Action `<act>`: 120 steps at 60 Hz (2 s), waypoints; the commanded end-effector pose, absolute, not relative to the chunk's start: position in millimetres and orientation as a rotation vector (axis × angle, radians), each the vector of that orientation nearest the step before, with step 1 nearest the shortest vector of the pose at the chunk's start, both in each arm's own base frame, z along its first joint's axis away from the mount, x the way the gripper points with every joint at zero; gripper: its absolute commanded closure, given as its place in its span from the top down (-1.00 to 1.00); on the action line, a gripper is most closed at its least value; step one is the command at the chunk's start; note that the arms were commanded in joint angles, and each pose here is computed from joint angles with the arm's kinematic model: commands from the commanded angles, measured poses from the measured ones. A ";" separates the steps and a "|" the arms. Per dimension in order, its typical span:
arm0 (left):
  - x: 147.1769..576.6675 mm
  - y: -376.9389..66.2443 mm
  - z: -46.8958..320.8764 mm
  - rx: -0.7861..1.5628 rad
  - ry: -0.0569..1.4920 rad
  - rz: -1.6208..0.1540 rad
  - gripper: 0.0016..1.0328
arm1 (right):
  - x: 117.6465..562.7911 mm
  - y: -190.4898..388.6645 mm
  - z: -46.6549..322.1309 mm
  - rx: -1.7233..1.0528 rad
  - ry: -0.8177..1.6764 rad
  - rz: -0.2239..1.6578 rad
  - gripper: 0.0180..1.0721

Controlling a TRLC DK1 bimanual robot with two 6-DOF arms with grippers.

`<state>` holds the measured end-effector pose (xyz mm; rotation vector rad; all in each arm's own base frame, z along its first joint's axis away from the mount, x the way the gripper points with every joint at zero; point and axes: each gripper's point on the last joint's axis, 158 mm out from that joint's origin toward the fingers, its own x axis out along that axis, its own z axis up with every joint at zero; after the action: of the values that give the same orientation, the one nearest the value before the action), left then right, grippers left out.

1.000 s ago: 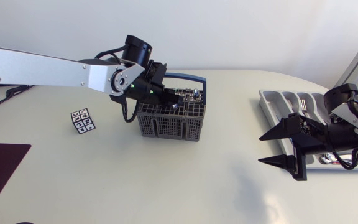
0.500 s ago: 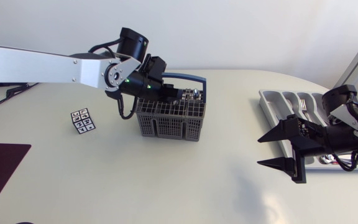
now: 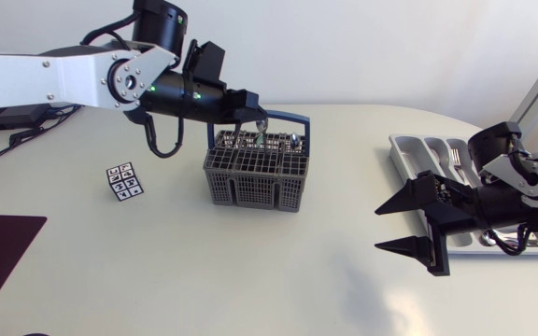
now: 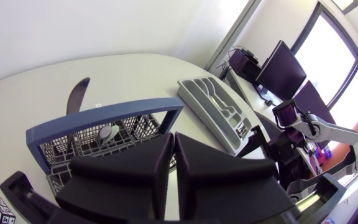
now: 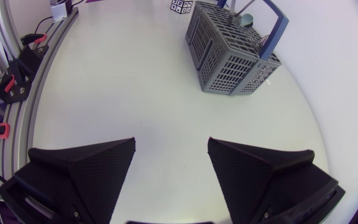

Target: Transfer all utensils from the basket to the drawer tray.

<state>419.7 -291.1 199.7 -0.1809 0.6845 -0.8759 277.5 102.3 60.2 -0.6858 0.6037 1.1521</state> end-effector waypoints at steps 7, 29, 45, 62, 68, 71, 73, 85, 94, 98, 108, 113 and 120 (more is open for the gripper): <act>408.5 -278.1 221.2 -0.240 0.670 -0.886 -0.89 | 287.4 110.5 73.8 -0.672 0.585 1.132 0.60; 366.7 -286.9 218.8 -0.181 0.702 -1.019 -0.89 | 301.9 149.9 107.0 -0.591 0.507 1.119 0.60; 322.3 -308.0 197.4 -0.094 0.773 -1.166 -0.89 | 307.2 203.3 126.6 -0.500 0.445 1.160 0.60; 280.7 -324.1 186.7 -0.038 0.825 -1.305 -0.89 | 291.9 250.4 129.4 -0.450 0.449 1.271 0.39; 273.3 -327.5 187.8 -0.045 0.831 -1.335 -0.89 | 286.9 257.4 133.2 -0.443 0.434 1.301 0.23; 271.0 -328.7 187.3 -0.044 0.834 -1.342 -0.89 | 284.8 259.7 134.6 -0.441 0.431 1.311 0.13; 268.8 -329.2 187.6 -0.045 0.837 -1.351 -0.89 | 283.9 261.0 135.4 -0.438 0.430 1.315 0.12; 264.9 -330.0 190.2 -0.053 0.839 -1.368 -0.89 | 276.3 267.0 139.8 -0.426 0.416 1.349 -0.12; 263.9 -329.4 188.9 -0.052 0.843 -1.368 -0.89 | 274.6 268.2 142.3 -0.425 0.409 1.354 -0.37; 263.5 -329.4 190.2 -0.052 0.840 -1.370 -0.89 | 273.3 268.7 143.1 -0.424 0.406 1.358 -0.49; 261.1 -330.1 189.1 -0.052 0.844 -1.373 -0.89 | 270.4 270.6 142.1 -0.423 0.408 1.367 -0.81; 260.4 -330.4 190.3 -0.051 0.841 -1.375 -0.87 | 271.0 271.5 141.3 -0.411 0.419 1.365 -0.89; 259.5 -330.5 193.0 -0.052 0.837 -1.376 -0.68 | 269.6 271.4 139.8 -0.408 0.427 1.367 -0.89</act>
<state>270.1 -331.0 188.1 -0.0569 0.8508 -1.3469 269.1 266.9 135.5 -0.4286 0.4263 1.3629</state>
